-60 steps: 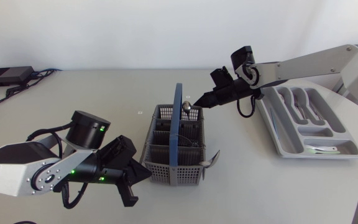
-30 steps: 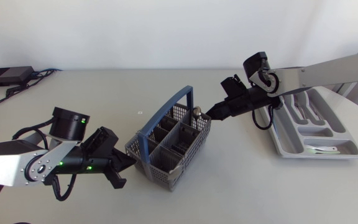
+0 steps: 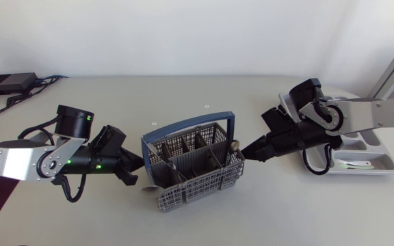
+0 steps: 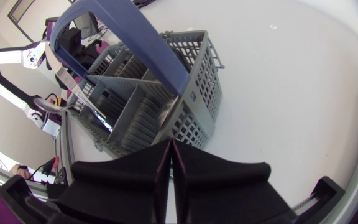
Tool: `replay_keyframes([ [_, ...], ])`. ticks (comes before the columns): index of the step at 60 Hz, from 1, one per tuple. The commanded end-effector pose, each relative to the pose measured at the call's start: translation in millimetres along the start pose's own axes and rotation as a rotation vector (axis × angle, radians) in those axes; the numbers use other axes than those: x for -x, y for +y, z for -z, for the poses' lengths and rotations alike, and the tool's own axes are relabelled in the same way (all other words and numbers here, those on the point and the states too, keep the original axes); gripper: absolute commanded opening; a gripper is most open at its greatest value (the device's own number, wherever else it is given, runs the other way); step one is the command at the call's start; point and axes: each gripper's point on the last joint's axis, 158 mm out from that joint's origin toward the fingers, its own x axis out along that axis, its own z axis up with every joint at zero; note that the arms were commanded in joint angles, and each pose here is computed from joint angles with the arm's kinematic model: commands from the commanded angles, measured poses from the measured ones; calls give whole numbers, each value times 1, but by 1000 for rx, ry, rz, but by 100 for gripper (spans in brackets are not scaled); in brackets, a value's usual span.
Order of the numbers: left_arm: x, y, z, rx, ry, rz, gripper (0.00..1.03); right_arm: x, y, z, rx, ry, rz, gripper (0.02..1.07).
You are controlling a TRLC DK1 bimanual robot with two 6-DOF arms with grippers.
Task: Sort the cutlery from the basket into the organizer compartments.
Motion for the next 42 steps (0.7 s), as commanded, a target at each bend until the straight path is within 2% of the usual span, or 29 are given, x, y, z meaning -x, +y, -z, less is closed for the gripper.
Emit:
replay_keyframes([
  [1, -4, 13, -27, 14, -52, 3, 3, 3, 9, 7, 12, 4, -17, 8],
  [17, -26, 31, -55, 51, -74, 21, 3, 3, 1, 1, 11, -8, 45, 8],
  [42, -42, 41, -67, 56, -76, 27, 3, -6, -4, -20, 13, -26, 112, 8],
])
